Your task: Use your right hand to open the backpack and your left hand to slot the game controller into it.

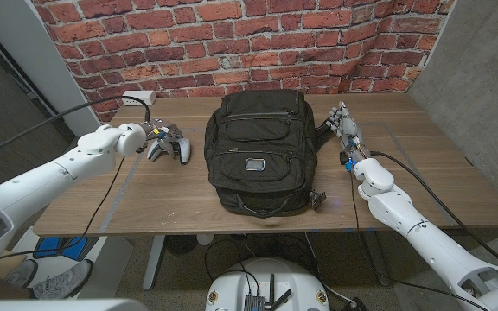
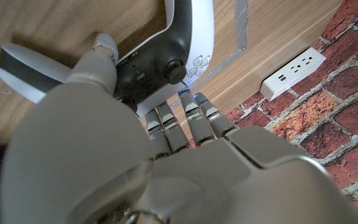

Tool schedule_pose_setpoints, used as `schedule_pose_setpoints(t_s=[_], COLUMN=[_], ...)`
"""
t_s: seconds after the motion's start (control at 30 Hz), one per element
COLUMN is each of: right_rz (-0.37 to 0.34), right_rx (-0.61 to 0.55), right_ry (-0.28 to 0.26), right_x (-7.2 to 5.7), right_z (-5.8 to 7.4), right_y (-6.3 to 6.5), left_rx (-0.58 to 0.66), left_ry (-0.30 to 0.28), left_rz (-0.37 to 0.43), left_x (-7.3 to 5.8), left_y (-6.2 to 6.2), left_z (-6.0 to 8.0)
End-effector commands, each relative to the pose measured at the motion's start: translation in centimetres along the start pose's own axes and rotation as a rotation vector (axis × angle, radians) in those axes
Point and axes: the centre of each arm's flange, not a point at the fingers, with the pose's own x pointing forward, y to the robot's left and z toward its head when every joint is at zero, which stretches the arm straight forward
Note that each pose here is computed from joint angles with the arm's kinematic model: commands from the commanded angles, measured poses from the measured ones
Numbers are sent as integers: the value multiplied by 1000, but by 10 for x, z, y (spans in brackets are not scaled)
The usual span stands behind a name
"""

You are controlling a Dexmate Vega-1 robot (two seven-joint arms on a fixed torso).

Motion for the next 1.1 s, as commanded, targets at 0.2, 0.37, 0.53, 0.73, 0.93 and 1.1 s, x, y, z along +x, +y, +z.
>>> schedule_pose_setpoints(t_s=[0.2,0.37,0.53,0.73,0.93,1.1], right_rz=[8,14,19,23,36,41], right_rx=[-6,-11,-21,-37,-54,-74], right_ry=[-9,-8,-12,-18,-20,-22], right_x=[-2,-4,-8,-14,-19,-26], right_z=[3,4,7,10,13,16], right_y=[1,1,0,-2,-3,-3], left_rx=[1,7,10,17,18,21], left_ry=[3,6,4,4,2,6], left_rz=[23,20,23,32,39,44], left_x=[-15,-19,-25,-33,-41,-48], left_y=[13,15,19,23,25,28], left_z=[0,1,2,5,7,8])
